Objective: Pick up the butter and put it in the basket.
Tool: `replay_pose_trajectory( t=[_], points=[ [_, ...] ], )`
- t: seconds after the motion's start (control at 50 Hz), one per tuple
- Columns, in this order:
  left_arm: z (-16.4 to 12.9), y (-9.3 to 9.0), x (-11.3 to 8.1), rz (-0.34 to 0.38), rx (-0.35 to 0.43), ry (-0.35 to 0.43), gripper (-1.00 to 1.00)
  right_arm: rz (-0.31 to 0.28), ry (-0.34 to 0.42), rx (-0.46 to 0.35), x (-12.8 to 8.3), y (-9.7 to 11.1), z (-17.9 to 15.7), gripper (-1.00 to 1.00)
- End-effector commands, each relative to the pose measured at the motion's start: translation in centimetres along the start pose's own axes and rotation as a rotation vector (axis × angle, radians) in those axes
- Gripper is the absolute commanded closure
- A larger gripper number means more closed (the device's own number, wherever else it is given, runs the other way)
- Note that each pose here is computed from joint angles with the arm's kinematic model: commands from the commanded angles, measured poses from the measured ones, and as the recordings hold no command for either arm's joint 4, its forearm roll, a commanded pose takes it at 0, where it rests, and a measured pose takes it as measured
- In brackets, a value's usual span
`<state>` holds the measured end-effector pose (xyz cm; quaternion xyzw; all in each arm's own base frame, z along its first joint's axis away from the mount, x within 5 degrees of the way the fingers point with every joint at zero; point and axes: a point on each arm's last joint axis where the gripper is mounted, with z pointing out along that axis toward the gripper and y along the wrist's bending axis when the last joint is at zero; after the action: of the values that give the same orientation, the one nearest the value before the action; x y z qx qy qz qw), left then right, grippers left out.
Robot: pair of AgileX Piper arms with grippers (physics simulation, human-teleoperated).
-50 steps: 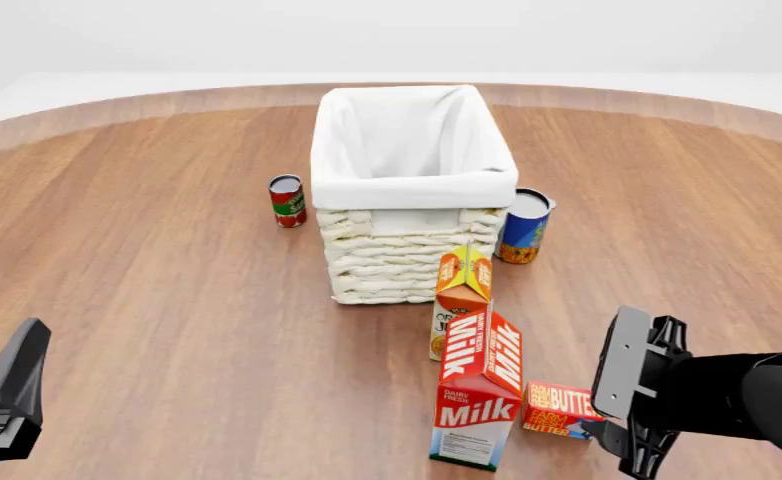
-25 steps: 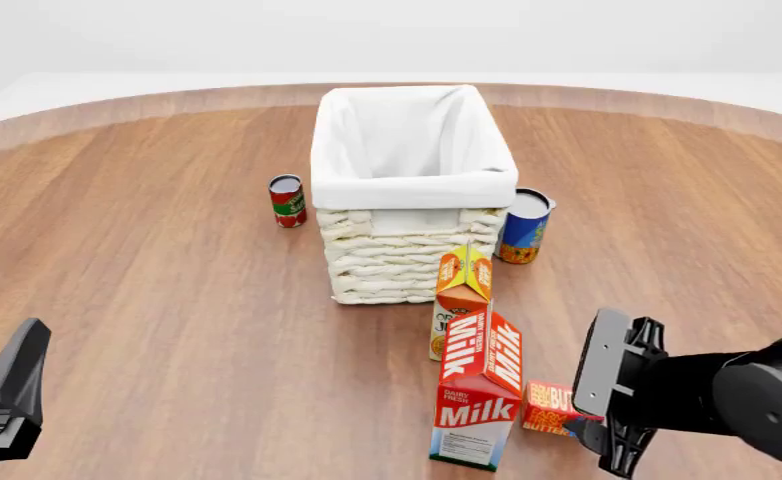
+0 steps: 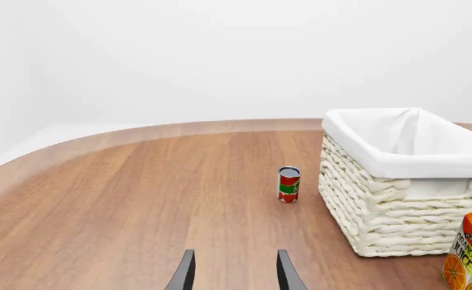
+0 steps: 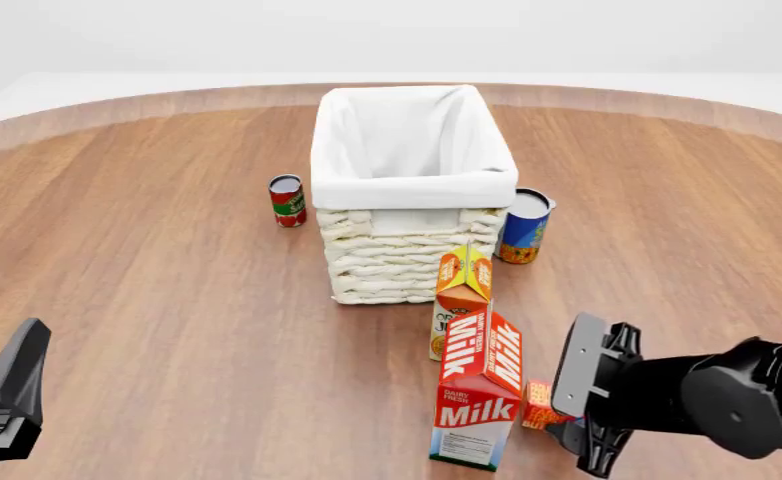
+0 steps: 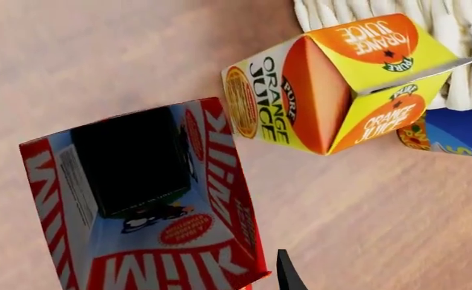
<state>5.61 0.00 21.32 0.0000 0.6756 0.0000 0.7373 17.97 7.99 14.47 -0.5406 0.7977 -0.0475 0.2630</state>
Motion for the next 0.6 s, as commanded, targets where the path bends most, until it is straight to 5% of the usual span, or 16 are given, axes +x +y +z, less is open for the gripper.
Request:
replay_pose_trajectory(
  t=[0.02, 0.28, 0.3, 0.6],
  points=[
    [0.00, 0.00, 0.00, 0.000, 0.000, 0.000, -1.00, 0.016, -0.006, -0.001, -0.17, 0.07, 0.66, -1.00],
    [0.00, 0.00, 0.00, 0.000, 0.000, 0.000, -1.00, 0.021, -0.013, -0.004, -0.49, 0.11, 1.15, -1.00],
    [0.00, 0.00, 0.00, 0.000, 0.000, 0.000, -1.00, 0.020, -0.014, -0.002, -0.50, 0.07, 1.07, 1.00],
    [0.00, 0.00, 0.00, 0.000, 0.000, 0.000, -1.00, 0.024, -0.020, 0.012, -0.55, -0.31, 0.22, 1.00]
  ],
)
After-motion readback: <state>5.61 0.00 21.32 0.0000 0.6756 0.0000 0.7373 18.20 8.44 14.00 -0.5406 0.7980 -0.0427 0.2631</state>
